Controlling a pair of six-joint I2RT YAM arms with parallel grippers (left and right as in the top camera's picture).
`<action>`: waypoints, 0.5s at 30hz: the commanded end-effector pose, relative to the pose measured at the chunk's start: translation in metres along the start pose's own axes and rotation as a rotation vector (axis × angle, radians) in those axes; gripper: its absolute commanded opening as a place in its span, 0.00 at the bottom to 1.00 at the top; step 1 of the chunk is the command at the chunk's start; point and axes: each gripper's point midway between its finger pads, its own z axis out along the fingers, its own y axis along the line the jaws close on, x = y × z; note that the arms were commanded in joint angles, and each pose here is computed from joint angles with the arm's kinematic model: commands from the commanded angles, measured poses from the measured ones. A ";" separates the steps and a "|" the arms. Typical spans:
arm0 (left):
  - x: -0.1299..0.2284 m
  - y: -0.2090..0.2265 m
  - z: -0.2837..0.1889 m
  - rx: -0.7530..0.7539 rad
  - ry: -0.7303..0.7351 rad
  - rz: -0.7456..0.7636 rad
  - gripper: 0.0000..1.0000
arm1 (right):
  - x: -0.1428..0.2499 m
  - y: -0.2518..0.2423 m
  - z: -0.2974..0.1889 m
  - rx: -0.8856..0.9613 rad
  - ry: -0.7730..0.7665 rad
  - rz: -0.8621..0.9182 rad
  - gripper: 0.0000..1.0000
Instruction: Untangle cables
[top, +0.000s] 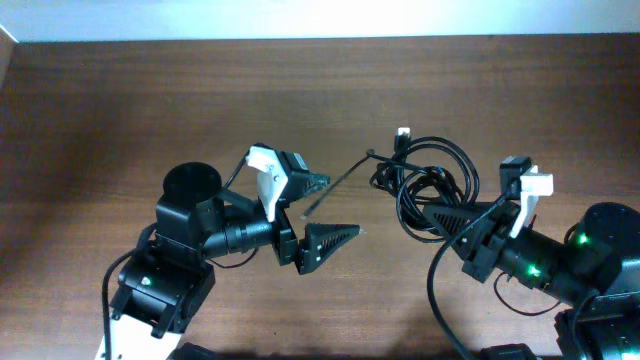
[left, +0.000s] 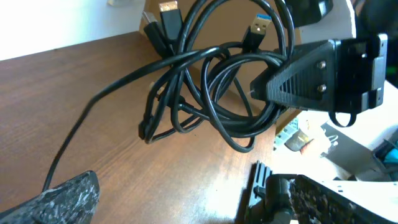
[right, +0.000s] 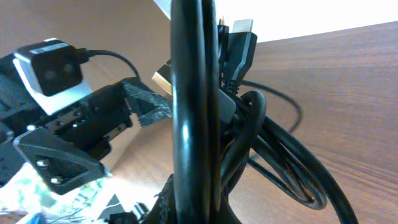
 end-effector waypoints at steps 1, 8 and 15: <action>-0.004 -0.002 -0.003 -0.006 -0.007 0.181 0.99 | 0.005 0.021 -0.003 -0.116 0.039 0.017 0.04; -0.016 0.038 -0.003 -0.220 -0.038 0.218 0.99 | 0.015 0.025 -0.003 -0.142 0.080 0.046 0.04; -0.013 0.007 0.021 -0.133 -0.013 0.550 0.99 | 0.020 0.025 -0.004 -0.148 0.102 0.065 0.04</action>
